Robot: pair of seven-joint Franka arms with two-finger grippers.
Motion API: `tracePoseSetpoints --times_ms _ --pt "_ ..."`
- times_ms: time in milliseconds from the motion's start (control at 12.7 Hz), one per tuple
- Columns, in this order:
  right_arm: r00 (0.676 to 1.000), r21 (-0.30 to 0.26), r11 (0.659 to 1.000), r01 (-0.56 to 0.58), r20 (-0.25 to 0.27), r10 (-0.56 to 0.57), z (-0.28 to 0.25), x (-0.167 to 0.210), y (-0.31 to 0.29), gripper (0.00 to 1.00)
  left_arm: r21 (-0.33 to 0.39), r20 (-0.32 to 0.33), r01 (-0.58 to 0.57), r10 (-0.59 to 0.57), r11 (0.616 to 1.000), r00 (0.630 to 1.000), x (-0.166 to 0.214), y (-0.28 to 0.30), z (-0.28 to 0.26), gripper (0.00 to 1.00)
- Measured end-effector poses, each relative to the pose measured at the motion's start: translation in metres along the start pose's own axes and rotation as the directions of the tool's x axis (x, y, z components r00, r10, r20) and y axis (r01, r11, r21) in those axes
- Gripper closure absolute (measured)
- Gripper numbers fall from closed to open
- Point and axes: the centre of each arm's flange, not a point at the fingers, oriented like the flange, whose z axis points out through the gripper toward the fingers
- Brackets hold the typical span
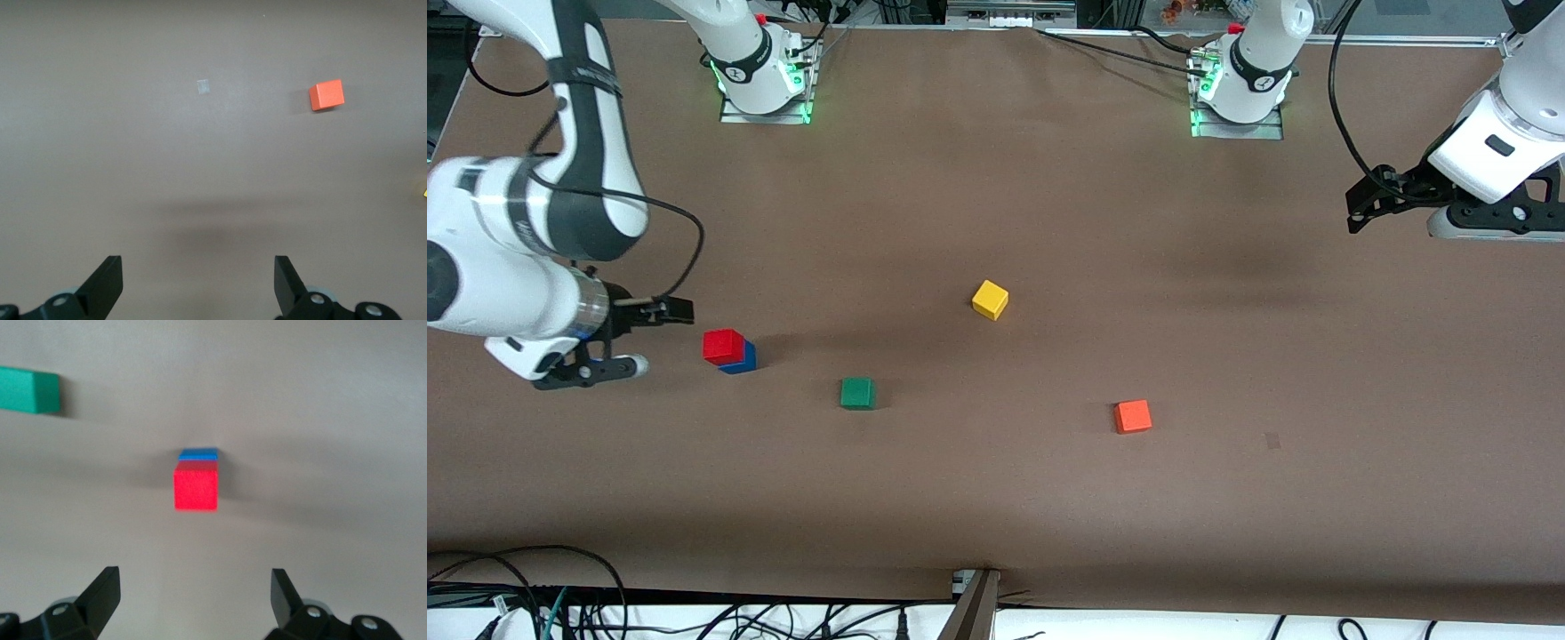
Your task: Pass red block to right arm, stack on blue
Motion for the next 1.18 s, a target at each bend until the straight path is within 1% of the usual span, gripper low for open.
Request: tracePoseSetpoints --times_ms 316,474,553,632,711,789,947,1184 --pt "0.998 0.009 1.0 -0.005 0.063 0.004 -0.065 -0.025 0.002 0.0 0.0 0.004 -0.002 0.002 1.0 1.0 0.0 0.001 -0.002 0.0" --pt "0.997 0.009 1.0 -0.013 0.074 0.013 -0.083 -0.034 0.005 0.0 0.0 0.005 -0.002 0.002 1.0 1.0 0.0 0.001 -0.002 0.0" --pt "0.998 0.008 1.0 -0.018 0.064 0.017 -0.093 -0.038 0.007 0.0 0.0 0.005 -0.002 0.002 1.0 1.0 0.0 0.001 -0.002 0.0" --pt "0.999 0.008 1.0 -0.019 0.04 0.019 -0.107 -0.043 0.009 0.0 0.0 0.005 -0.002 0.002 1.0 1.0 0.0 0.001 -0.002 0.0" --pt "1.0 0.021 1.0 -0.006 0.001 0.006 -0.131 -0.058 0.007 0.0 0.0 0.006 -0.003 0.003 1.0 1.0 0.001 0.002 -0.002 0.0" --pt "1.0 0.019 1.0 0.007 -0.014 -0.006 -0.142 -0.067 0.003 0.0 0.0 0.006 -0.003 0.003 1.0 1.0 0.001 0.002 -0.002 0.0" --pt "0.999 -0.008 1.0 0.022 -0.034 -0.022 -0.16 -0.088 0.003 0.0 0.0 0.008 -0.005 0.005 1.0 1.0 0.001 0.003 -0.001 0.0" --pt "0.997 0.009 1.0 0.013 -0.074 -0.013 -0.186 -0.132 0.015 0.0 0.0 0.008 -0.005 0.005 1.0 1.0 0.002 0.003 -0.001 0.0"
